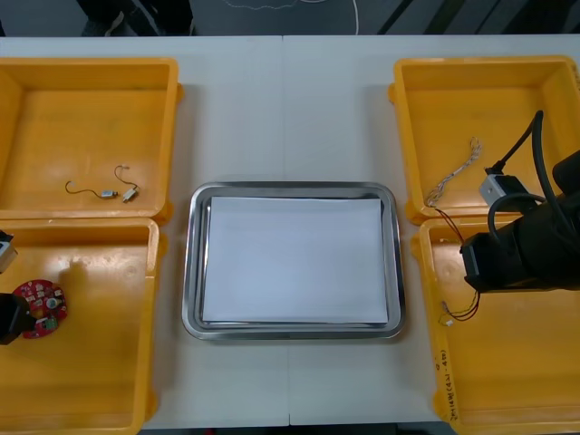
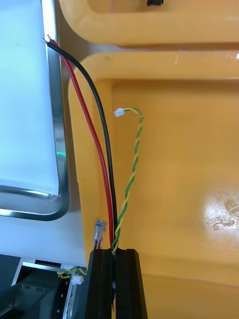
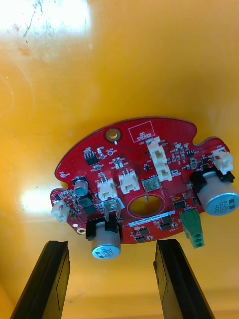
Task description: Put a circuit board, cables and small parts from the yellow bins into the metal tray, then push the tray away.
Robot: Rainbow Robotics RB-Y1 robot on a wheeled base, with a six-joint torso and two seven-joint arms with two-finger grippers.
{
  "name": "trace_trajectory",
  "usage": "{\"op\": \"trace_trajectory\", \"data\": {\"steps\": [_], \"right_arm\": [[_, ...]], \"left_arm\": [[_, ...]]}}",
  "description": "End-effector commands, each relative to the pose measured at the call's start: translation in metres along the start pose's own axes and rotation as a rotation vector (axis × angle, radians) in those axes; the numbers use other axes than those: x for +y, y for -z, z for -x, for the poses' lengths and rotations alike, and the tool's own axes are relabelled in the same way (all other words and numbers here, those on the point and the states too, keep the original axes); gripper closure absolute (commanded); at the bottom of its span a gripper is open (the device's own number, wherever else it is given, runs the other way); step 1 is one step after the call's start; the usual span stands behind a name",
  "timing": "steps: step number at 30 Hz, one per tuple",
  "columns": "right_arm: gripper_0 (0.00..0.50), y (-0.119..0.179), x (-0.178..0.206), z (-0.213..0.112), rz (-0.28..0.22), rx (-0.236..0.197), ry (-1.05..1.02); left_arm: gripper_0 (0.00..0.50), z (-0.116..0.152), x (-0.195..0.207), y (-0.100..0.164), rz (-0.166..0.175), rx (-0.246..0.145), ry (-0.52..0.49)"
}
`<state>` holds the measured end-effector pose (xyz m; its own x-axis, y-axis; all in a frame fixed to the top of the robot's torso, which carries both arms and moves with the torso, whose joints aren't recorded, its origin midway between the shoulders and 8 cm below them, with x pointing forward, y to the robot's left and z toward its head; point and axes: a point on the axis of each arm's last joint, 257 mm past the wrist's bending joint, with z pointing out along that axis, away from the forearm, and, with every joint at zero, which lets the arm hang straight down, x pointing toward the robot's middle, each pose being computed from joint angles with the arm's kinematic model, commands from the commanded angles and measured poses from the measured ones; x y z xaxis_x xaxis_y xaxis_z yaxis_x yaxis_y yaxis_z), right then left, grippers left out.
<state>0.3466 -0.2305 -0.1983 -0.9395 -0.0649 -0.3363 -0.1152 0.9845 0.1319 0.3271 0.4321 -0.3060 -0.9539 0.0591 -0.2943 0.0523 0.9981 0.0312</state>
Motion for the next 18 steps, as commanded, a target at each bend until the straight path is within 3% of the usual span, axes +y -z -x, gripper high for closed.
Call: {"op": "trace_trajectory", "data": {"steps": [1,9,18], "right_arm": [[0.5,0.021,0.019,0.024,0.031,-0.08,0.036],[0.5,0.024,0.027,0.034,0.05,-0.081,0.029],[0.5,0.018,0.028,0.028,0.038,-0.055,0.04]], "left_arm": [[0.0,0.012,0.0,0.025,-0.006,-0.024,-0.099],[0.0,0.023,-0.004,0.061,-0.006,-0.052,-0.021],[0.0,0.028,-0.031,0.07,-0.03,-0.065,0.222]]}}
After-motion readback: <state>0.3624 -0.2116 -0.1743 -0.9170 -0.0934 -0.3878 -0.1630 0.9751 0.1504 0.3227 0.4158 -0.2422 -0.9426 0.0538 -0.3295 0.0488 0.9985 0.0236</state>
